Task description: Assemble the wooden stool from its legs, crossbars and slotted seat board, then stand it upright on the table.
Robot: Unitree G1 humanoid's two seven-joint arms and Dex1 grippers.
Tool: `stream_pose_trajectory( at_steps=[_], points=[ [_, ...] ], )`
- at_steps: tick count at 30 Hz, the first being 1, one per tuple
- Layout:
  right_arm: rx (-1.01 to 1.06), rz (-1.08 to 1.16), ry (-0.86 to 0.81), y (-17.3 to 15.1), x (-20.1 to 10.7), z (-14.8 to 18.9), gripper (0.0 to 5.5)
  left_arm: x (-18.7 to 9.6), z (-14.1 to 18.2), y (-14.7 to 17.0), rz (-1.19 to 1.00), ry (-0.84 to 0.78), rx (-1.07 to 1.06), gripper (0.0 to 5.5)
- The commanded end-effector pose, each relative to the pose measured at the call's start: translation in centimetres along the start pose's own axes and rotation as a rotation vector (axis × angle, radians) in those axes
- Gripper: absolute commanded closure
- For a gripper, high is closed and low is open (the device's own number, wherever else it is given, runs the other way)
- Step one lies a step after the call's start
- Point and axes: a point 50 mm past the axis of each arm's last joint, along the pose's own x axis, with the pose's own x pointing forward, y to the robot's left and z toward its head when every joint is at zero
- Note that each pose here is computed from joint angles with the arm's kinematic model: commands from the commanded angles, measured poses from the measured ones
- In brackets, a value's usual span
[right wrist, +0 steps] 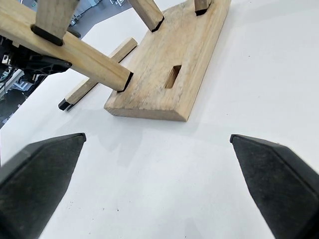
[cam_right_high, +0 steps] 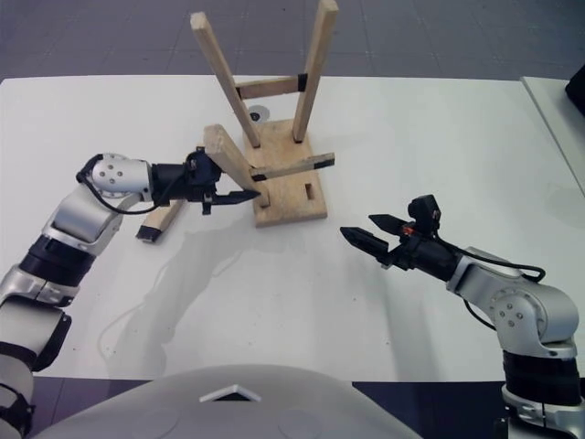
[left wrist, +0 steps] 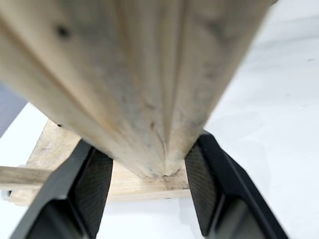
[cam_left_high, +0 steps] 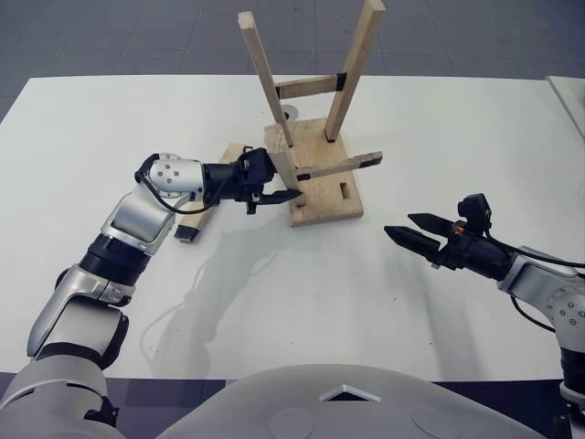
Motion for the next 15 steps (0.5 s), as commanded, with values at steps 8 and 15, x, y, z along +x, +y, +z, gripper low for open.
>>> stream_pose_trajectory(
  at_steps=[8, 15],
  points=[
    [-0.017, 0.002, -0.01, 0.3, 0.7, 0.3, 0.1, -0.1, -2.8, -1.0, -0.041, 0.092, -0.139, 3.46],
    [-0.018, 0.015, -0.007, 0.6, 0.9, 0.2, 0.1, -0.3, -2.2, -1.0, -0.011, 0.02, -0.198, 2.26]
  ],
)
